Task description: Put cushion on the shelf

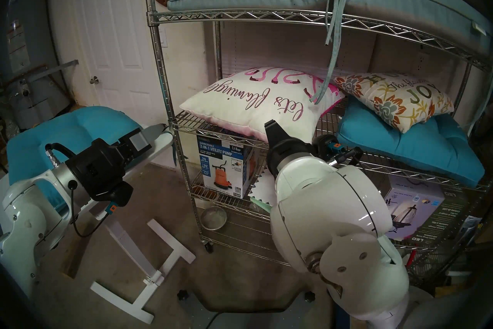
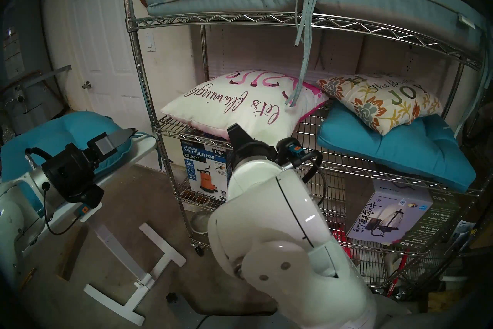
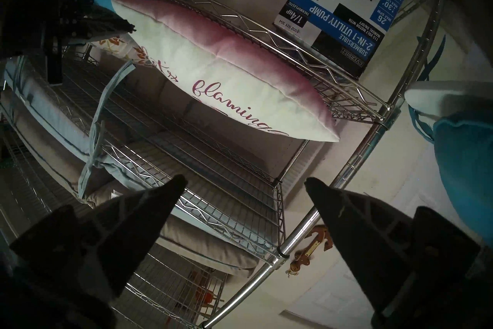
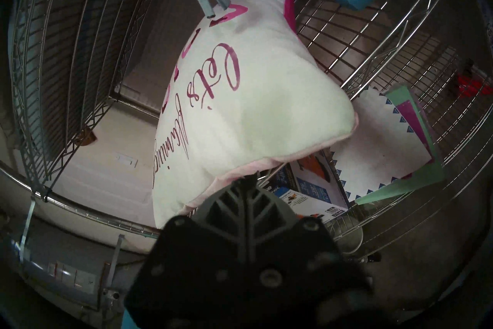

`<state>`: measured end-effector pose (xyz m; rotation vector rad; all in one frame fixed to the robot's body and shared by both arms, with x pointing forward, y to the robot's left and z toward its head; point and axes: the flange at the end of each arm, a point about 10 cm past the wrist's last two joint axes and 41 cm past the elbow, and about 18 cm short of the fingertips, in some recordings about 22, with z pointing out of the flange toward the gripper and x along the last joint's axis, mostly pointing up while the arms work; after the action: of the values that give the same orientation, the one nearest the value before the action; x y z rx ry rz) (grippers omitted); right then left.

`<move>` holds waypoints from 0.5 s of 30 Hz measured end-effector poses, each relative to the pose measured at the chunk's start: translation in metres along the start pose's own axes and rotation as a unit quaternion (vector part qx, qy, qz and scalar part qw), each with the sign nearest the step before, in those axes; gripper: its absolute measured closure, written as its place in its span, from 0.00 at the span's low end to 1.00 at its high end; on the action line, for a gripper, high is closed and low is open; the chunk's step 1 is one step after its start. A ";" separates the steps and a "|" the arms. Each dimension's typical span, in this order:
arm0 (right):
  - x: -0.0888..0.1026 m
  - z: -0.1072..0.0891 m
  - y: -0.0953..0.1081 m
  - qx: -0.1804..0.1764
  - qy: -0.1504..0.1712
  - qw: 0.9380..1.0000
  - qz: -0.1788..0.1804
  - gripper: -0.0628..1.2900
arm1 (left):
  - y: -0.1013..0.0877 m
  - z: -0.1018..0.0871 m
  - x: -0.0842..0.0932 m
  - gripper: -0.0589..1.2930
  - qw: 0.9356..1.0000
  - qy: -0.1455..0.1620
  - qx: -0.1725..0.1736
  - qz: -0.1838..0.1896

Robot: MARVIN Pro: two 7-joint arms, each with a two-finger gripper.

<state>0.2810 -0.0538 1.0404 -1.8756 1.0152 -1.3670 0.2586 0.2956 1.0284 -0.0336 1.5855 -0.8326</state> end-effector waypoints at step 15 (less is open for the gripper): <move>-0.003 -0.001 0.000 0.001 0.001 1.000 0.012 0.97 | 0.001 -0.016 -0.001 0.02 1.000 0.004 0.019 0.012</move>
<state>0.2795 -0.0516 1.0391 -1.8547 1.0339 -1.3566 0.2451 0.3047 1.0276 0.0143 1.5739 -0.8449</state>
